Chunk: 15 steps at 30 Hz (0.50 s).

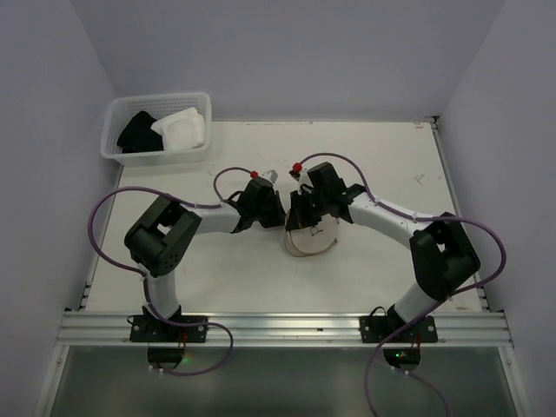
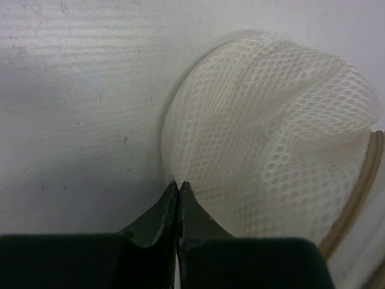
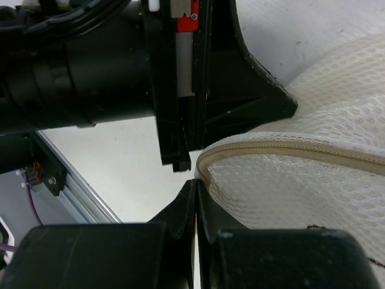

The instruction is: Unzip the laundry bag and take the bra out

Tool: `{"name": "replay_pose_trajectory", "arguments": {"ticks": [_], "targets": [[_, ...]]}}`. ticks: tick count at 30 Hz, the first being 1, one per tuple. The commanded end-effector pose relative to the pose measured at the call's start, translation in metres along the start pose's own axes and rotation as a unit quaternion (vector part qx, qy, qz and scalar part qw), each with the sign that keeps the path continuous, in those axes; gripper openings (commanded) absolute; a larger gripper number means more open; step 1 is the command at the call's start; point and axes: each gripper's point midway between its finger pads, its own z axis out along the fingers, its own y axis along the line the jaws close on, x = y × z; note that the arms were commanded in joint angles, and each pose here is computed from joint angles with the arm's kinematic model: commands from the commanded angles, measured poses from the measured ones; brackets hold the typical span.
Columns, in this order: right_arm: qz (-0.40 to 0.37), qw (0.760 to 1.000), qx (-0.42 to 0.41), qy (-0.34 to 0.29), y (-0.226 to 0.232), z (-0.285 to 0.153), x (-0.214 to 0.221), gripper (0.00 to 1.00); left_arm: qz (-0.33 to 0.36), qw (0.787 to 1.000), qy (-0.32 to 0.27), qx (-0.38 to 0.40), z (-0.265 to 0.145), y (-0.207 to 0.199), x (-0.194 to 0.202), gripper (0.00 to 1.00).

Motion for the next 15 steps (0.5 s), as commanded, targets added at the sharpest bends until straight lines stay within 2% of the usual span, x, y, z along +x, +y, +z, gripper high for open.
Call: {"name": "replay_pose_trajectory", "arguments": {"ticks": [1,4,9,12,13,15], "targets": [[-0.023,0.999,-0.044,-0.011,0.009,0.014,-0.005,0.0,0.003,1.0,-0.02,0.011,-0.006,-0.008,-0.006,0.0],[-0.023,0.999,-0.046,-0.004,0.004,0.026,-0.001,0.0,0.005,0.999,-0.03,-0.009,-0.01,0.002,-0.008,0.02],[-0.018,0.998,-0.051,0.01,-0.003,0.038,0.008,0.0,-0.008,0.997,-0.042,-0.057,-0.018,0.03,-0.01,0.15],[-0.015,0.999,-0.05,0.015,-0.007,0.043,0.013,0.0,-0.018,0.995,-0.052,-0.085,-0.025,0.046,-0.012,0.29],[-0.014,0.999,-0.051,0.012,-0.007,0.043,0.013,0.0,-0.022,0.994,-0.049,-0.092,-0.027,0.05,-0.01,0.38],[-0.011,0.999,-0.05,0.017,-0.01,0.046,0.016,0.0,-0.026,0.991,-0.065,-0.116,-0.035,0.062,-0.016,0.46]]}}
